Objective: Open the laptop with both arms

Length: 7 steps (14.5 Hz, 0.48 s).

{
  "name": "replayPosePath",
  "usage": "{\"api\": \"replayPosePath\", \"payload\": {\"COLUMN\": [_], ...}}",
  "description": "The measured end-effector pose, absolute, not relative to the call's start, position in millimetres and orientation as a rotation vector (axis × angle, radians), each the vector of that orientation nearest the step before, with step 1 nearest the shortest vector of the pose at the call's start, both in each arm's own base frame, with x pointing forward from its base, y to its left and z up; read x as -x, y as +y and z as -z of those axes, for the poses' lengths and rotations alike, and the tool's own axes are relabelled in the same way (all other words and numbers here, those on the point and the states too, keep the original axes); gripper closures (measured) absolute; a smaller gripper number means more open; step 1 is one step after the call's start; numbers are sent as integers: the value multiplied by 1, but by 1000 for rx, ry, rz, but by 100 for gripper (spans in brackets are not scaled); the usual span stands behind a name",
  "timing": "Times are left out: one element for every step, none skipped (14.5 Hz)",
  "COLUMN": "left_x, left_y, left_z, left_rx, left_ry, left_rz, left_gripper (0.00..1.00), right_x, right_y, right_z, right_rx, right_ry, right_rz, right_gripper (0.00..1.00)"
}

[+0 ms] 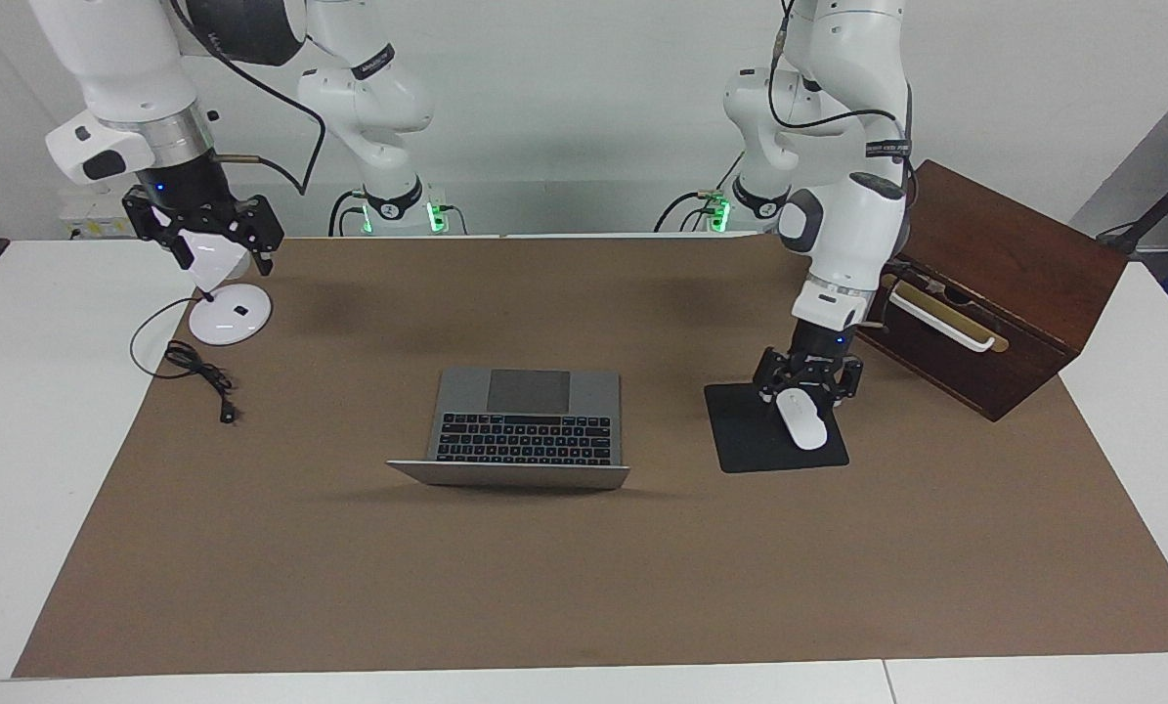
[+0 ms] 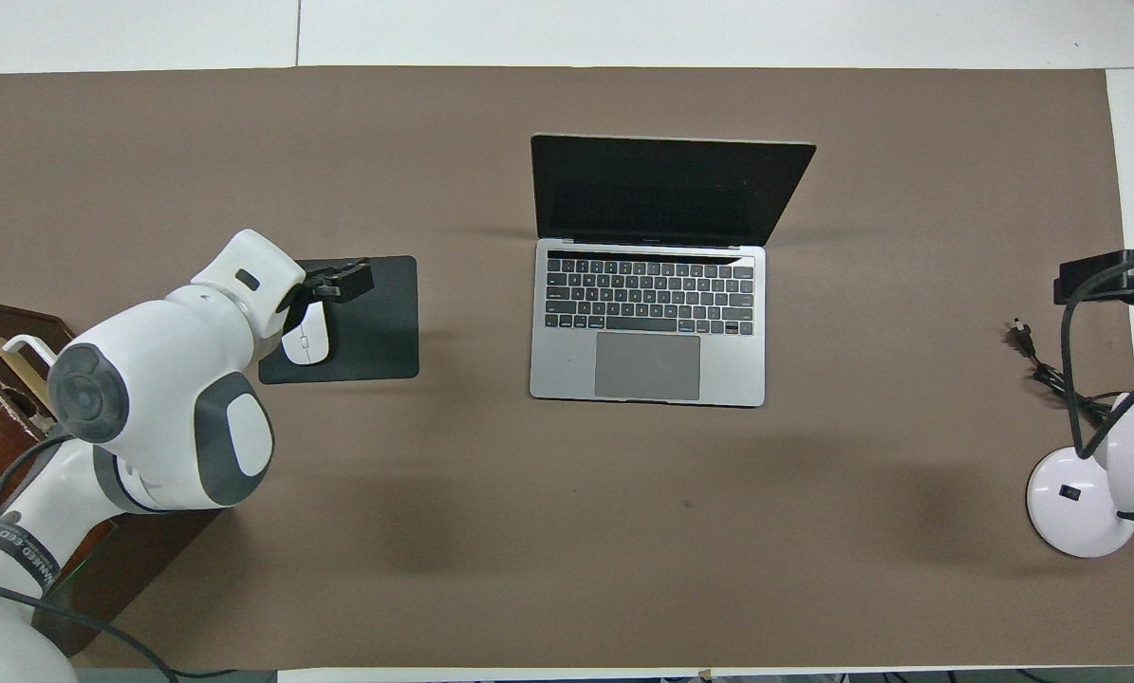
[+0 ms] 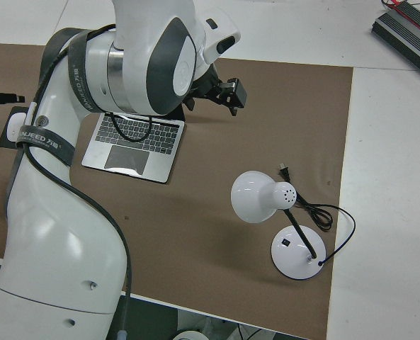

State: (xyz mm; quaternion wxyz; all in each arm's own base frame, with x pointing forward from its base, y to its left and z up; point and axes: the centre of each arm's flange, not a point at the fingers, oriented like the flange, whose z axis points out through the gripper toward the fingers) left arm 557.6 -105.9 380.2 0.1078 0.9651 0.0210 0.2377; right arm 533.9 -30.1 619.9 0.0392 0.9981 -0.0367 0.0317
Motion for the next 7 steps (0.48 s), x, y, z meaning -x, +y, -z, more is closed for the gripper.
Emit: {"api": "replayPosePath", "payload": {"left_x": [-565,-575,-585,-592,-596,-597,-597], "left_y": [-91,-77,-64,-53,-44,-35,-27], "left_z": [-387,-401,-423,-446,-468,-485,-501], "left_rx": [-2850,-2853,-2853,-2860,-2887,-2922,-2960], "left_ry": [91,110,116,102,71,42,14], "left_rz": [-622,-545,-477,-430,-396,-366,-332], "left_gripper": [0,0,0,0,0,0,0], "right_x": [-534,-532,-530,-528,-526,-524,-522], "right_y": [-31,-33,-36,-38,-39,-39,-40], "right_z": [-617,-613,-610,-607,-605,-605,-605], "right_rx": [-3060,-3062,-3066,-3071,-3078,-3086,-3091], "right_ry": [-115,-122,-131,-141,-148,-152,-157], "right_rz": [-81,-52,-16,15,46,70,88], "right_gripper": [0,0,0,0,0,0,0]}}
